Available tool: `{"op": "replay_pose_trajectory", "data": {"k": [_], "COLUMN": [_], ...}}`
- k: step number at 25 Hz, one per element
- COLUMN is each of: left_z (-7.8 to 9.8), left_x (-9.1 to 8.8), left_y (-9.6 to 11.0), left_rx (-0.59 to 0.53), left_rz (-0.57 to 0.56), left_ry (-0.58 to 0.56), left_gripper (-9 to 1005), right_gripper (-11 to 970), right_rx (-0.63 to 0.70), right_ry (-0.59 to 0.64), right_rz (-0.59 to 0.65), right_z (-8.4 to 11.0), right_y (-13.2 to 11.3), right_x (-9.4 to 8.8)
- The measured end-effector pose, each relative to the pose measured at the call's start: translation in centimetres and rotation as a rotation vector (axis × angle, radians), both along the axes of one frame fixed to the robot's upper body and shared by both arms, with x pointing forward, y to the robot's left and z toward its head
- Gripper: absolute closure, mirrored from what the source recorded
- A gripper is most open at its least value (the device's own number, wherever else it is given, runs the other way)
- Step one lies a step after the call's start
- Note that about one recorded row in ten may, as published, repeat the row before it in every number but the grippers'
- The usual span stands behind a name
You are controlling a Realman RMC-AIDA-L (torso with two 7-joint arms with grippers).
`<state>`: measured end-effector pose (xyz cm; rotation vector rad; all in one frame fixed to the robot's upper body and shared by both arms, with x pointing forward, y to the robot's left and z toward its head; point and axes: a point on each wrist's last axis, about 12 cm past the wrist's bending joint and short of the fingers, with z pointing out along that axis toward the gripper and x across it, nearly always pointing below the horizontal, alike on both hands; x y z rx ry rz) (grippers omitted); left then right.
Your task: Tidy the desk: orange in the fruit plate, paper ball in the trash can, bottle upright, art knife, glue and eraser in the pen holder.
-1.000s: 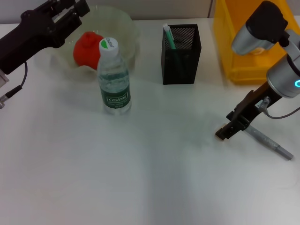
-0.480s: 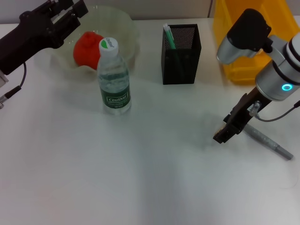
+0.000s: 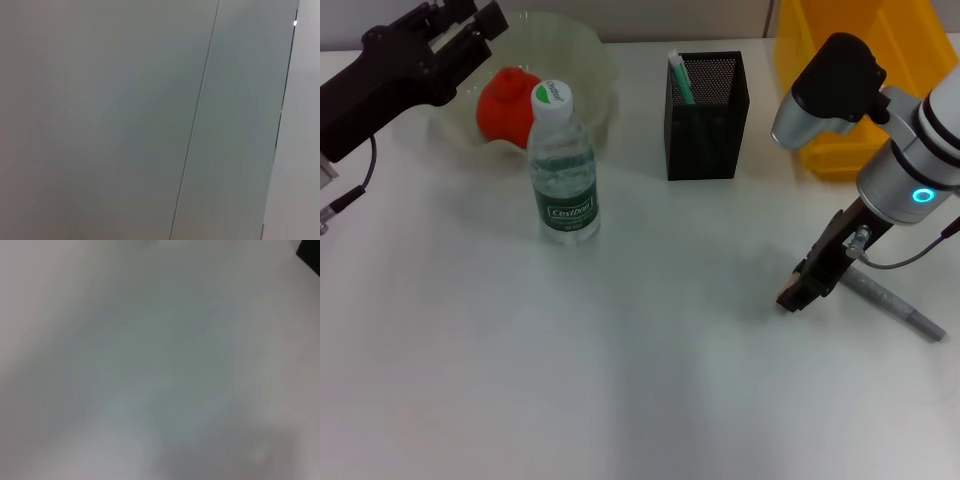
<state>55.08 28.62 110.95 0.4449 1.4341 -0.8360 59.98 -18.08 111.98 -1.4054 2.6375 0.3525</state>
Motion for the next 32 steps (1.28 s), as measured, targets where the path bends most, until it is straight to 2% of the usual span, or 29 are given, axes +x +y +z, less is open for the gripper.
{"op": "replay_pose_trajectory", "data": {"k": [2,14,18,20,22,24,25,26,28,30,32], "left_z": [0.0,-0.2,-0.1,-0.1,0.0,0.0,0.1,0.1,0.2,0.4,0.5], "left_x": [0.0,-0.3,-0.3,-0.3,-0.2,-0.2,-0.1,-0.1,0.1,0.4,0.5], "left_y": [0.0,0.1,0.1,0.2,0.3,0.4,0.4,0.4,0.3,0.0,0.0], "left_rx": [0.000,-0.004,-0.004,-0.004,-0.005,-0.007,-0.007,-0.007,-0.005,-0.003,-0.003], "left_rz": [0.000,0.002,0.000,0.002,0.007,0.013,0.014,0.014,0.014,0.011,0.010], "left_ry": [0.001,0.005,0.002,0.001,-0.001,-0.003,-0.003,-0.005,-0.006,-0.012,-0.014], "left_gripper": [520,519,519,519,519,519,519,519,519,519,518], "right_gripper": [481,542,547,545,544,542,541,540,538,536,535], "right_rx": [0.000,0.003,0.077,0.191,0.373,0.606,0.795,0.795,0.943,1.027,1.021], "right_ry": [-0.001,-0.004,-0.017,-0.039,-0.068,-0.128,-0.196,-0.196,-0.273,-0.407,-0.448], "right_rz": [-0.001,0.000,-0.031,-0.067,-0.103,-0.145,-0.167,-0.167,-0.189,-0.225,-0.233], "right_z": [0.0,0.3,1.5,2.4,3.3,3.9,3.9,3.9,3.5,2.5,2.0], "right_y": [0.0,0.0,-1.2,-2.6,-4.3,-6.4,-8.0,-8.0,-9.2,-9.9,-9.8], "right_x": [0.0,0.1,0.3,0.3,0.1,-0.3,-0.8,-0.8,-1.2,-1.2,-1.0]}}
